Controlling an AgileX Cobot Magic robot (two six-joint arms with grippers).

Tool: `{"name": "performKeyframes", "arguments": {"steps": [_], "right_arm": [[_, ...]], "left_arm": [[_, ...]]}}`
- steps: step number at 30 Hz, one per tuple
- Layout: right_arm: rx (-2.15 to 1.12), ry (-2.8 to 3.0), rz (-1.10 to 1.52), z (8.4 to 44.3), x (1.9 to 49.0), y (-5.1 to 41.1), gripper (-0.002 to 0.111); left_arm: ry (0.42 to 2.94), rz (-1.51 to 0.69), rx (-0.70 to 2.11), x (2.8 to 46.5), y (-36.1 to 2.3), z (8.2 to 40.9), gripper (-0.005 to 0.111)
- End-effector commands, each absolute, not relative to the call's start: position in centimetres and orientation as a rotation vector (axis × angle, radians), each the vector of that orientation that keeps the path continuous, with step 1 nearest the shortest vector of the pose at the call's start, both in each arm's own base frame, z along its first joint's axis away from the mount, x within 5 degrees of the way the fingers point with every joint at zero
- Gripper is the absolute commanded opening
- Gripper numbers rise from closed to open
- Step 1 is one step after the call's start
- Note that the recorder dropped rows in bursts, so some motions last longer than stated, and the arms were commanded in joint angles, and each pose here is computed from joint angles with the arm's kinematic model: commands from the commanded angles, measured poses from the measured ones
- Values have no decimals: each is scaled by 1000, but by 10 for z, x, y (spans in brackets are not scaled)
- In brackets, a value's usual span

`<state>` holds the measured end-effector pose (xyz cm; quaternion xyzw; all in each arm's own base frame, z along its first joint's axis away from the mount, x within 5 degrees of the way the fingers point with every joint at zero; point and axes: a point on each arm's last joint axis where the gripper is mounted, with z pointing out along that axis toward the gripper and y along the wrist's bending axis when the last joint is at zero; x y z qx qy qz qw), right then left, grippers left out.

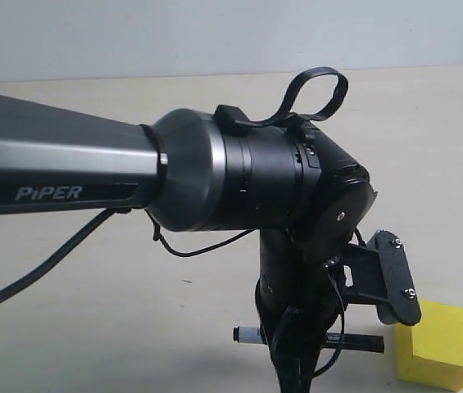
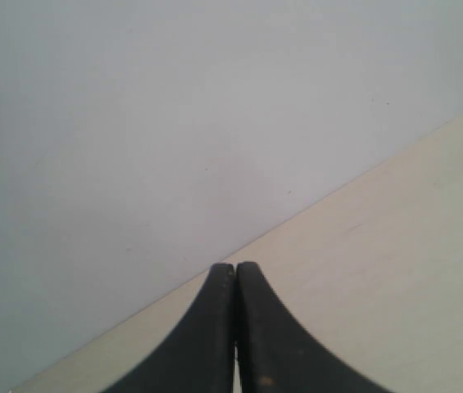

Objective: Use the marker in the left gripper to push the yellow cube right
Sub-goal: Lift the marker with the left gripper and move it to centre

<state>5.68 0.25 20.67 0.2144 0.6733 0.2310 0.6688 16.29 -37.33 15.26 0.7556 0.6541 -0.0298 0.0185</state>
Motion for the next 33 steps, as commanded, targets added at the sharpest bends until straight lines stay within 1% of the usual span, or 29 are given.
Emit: {"name": "performKeyframes", "arguments": {"steps": [1,9,13,20,22,26,27,28,30,32,33], "right_arm": [[477,1515,508,206,56,2,0],[474,1515,504,206,56,2,0],[477,1515,508,206,56,2,0],[477,1515,508,206,56,2,0],[477,1515,508,206,56,2,0],[475,1515,506,206,56,2,0],[475,1515,506,206,56,2,0],[475,1515,506,206,56,2,0],[475,1515,506,206,56,2,0],[475,1515,506,206,56,2,0],[475,1515,506,206,56,2,0]], "left_arm": [[2012,-126,2297,158,-381,154,0],[1966,-181,2295,141,-392,155,0],[1965,-167,2330,135,-391,155,0],[2142,-84,2302,174,-364,155,0],[2180,-82,2273,180,-361,155,0],[2188,-46,2248,189,-357,155,0],[2212,-2,2192,195,-354,156,0],[2242,70,2077,205,-352,160,0],[2311,181,1775,230,-343,170,0],[2382,224,1436,256,-330,186,0],[2406,217,1309,267,-322,193,0]]}}
